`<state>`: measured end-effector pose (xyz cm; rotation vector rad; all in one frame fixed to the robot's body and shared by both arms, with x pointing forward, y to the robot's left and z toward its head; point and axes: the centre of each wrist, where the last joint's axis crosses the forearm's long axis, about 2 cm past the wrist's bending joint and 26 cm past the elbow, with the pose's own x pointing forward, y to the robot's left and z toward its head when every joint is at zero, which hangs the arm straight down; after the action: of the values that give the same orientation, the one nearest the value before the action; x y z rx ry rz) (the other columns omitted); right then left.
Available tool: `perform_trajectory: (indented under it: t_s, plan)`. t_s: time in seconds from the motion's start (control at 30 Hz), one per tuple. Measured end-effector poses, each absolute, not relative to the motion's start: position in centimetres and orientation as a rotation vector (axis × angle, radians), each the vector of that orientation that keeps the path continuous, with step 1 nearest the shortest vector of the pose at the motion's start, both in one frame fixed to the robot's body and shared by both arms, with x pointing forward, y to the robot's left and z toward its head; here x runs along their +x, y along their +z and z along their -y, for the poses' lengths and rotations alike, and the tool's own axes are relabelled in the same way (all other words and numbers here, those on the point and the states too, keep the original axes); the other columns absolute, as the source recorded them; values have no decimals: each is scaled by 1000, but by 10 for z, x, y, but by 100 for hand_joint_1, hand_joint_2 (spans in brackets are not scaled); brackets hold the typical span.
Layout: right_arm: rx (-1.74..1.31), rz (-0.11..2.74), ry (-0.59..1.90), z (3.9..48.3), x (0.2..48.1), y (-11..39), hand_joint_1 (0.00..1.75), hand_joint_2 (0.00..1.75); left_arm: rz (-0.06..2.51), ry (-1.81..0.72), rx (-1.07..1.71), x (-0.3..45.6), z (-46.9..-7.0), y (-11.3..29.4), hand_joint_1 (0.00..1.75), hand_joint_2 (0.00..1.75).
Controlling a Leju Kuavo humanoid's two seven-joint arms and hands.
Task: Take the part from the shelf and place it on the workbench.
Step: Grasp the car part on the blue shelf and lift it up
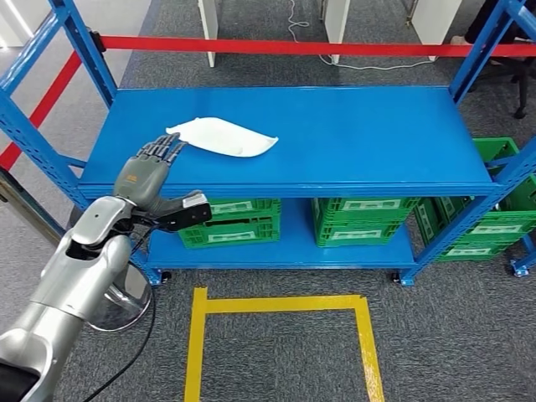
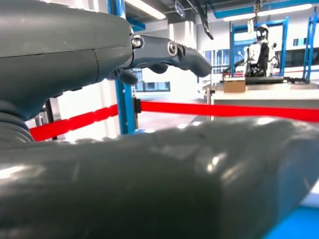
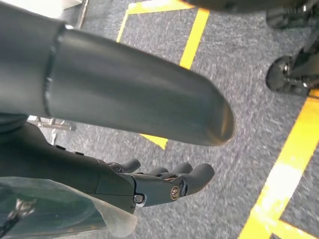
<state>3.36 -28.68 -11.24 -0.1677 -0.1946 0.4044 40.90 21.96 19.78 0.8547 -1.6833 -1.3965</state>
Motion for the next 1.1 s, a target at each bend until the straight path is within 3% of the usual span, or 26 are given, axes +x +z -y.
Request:
perform_trajectory:
  t_s: [0.7, 1.1]
  plan:
    - [-164, 194, 407, 287, 35, -112, 0, 0, 1665, -1405, 840, 404, -223, 189, 0, 0]
    - [-156, 195, 426, 286, 34, -112, 0, 0, 1725, -1402, 688, 401, -218, 188, 0, 0]
